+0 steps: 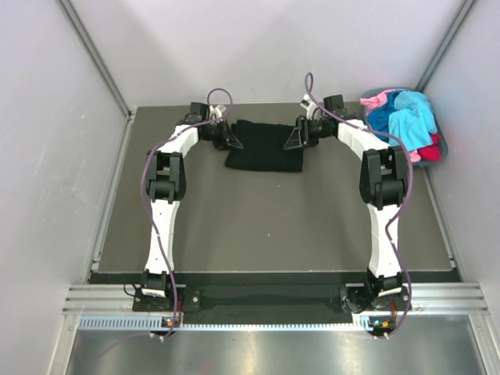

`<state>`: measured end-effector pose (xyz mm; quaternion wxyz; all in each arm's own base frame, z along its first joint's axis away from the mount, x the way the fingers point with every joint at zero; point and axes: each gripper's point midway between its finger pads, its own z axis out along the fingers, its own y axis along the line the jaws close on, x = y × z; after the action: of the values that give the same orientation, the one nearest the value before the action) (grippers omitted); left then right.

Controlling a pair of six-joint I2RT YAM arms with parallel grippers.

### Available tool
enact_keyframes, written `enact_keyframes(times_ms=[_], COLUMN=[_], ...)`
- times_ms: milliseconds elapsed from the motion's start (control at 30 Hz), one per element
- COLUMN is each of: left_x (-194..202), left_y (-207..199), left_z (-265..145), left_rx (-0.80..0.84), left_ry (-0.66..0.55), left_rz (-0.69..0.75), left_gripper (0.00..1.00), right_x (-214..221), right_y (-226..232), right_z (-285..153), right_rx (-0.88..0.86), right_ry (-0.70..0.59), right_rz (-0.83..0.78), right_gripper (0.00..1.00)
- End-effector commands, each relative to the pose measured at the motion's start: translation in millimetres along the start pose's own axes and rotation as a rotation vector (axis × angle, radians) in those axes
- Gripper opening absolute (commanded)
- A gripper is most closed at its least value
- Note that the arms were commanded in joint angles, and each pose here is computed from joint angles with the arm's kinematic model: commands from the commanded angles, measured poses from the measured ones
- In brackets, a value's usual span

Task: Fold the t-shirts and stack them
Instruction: Neatly place the folded tshirt to the corner

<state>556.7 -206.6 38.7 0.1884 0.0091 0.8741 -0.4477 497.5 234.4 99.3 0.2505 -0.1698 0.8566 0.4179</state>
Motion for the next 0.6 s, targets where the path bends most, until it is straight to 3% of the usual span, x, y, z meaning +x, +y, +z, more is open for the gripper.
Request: enact_keyframes(times_ms=[0,67,200,567], left_x=[-24,-30,-45,-122], left_y=[-2,0,9,109], left_z=[0,-8,-42,-185], left_rx=[-0.051,-0.094,-0.215,-0.761], left_ry=[-0.079,-0.094,-0.131,-0.323], left_rz=[0.097,0.138,0.21,0.37], left_gripper=[0.07,0.0,0.0,0.0], right_x=[-20,-22,-33,-54], right_y=[25,23,21,9], right_z=[-23,-27,-37,-41], right_rx=[-0.001,0.004,0.014,0.024], right_ry=[-0.049,-0.054,-0.08,-0.129], right_rz=[-0.095,-0.104,-0.121,-0.117], right_gripper=[0.48,0.47,0.48,0.48])
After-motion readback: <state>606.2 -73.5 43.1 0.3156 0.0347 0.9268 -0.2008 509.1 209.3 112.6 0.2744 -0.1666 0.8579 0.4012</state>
